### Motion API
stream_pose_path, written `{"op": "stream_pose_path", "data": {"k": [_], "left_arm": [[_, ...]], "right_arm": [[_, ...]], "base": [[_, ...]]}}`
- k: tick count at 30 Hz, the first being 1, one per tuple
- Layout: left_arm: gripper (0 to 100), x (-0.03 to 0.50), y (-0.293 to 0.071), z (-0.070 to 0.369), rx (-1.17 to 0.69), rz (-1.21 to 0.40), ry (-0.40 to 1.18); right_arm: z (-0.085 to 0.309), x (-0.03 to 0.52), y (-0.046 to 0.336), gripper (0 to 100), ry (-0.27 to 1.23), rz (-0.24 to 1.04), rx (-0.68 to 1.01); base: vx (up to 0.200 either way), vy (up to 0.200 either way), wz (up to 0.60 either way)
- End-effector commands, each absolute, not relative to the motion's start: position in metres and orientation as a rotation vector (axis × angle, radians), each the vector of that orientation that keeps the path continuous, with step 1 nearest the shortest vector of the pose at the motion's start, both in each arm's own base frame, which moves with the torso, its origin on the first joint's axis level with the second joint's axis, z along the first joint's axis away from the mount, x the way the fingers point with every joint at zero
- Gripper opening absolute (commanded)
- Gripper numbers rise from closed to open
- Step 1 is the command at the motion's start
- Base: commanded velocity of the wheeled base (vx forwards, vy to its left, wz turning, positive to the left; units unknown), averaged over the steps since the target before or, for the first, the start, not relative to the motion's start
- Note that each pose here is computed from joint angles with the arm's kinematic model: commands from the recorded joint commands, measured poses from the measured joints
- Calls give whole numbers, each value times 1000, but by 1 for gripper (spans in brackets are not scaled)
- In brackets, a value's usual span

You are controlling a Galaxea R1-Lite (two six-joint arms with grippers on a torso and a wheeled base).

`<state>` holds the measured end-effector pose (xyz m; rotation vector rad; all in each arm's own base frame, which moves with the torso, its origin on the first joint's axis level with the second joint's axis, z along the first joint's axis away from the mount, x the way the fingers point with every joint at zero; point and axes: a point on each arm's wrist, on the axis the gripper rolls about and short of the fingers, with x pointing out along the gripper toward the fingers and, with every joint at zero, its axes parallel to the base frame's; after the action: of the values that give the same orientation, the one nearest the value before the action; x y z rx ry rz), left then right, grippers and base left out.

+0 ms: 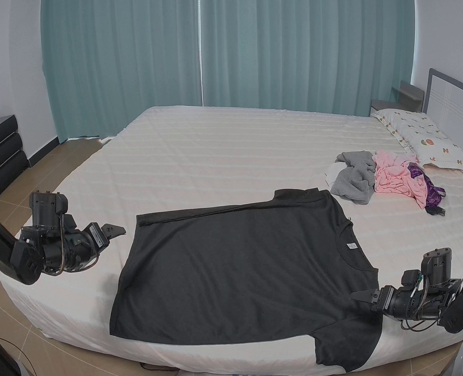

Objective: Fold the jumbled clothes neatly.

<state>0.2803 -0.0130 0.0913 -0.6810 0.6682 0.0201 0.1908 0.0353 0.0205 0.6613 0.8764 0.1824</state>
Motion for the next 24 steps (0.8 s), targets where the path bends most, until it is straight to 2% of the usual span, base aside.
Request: {"op": "stream_pose_path", "data": {"k": [1,11,22,24], "left_arm": [[100,332,-19,81,-687,7,715],[100,410,-52,39,-690,-33,777],[100,453,-67,7,-687,-15,801],[100,467,-68,-1,-677,15,761]], "right_arm": [[20,190,35,100,879,179,661],[21,188,35,100,879,178,660],[20,189,35,100,883,176,660],[19,189,35,100,885,175,660]], "base": [[0,0,0],[0,0,0],[0,0,0],[0,0,0]]}}
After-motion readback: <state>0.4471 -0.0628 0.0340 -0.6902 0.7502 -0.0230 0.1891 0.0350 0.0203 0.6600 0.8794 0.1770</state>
